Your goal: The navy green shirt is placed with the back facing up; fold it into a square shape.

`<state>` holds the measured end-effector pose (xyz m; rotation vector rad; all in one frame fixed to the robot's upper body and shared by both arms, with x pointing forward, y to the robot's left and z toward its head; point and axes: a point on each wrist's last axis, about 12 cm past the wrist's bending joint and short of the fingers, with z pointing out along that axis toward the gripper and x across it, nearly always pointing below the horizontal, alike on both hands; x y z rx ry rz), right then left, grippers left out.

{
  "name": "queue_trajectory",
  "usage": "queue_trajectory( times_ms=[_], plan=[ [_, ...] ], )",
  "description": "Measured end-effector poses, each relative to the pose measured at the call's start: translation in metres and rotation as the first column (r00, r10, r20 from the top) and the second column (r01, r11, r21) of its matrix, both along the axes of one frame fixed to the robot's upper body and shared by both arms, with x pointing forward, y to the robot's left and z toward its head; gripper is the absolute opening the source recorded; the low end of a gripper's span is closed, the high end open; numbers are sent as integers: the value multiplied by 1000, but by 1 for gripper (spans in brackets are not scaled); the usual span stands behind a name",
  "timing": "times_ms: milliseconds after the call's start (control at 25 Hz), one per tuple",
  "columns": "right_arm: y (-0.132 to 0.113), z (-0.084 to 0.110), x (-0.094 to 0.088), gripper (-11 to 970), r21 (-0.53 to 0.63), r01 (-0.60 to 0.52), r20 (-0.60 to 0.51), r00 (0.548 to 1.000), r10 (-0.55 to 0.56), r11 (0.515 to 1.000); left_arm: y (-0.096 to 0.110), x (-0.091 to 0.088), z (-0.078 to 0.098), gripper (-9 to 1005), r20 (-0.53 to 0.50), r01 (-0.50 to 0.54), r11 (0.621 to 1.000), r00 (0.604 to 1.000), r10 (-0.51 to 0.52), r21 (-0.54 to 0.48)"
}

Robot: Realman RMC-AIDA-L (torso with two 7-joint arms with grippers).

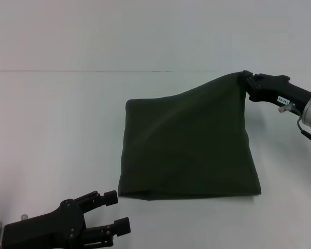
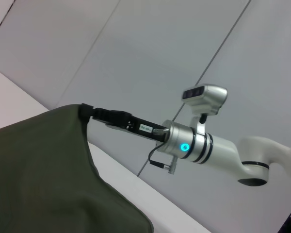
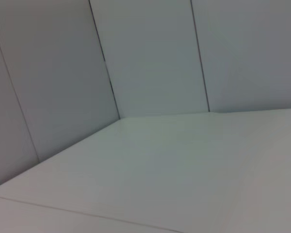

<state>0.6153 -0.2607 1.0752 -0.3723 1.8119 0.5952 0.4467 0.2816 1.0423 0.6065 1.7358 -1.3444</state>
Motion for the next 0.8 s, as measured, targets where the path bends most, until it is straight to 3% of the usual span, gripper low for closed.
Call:
queue_trajectory(
  times_ms=[400, 800],
  plan=[
    [8, -8, 12, 149, -68, 61, -48, 997, -64, 996, -2, -1, 0, 938, -2, 6, 1000, 1000, -6, -7],
    [5, -16, 6, 175, -61, 75, -68, 995, -79, 995, -3, -1, 0, 937, -4, 4, 1000, 1000, -4, -12]
  ],
)
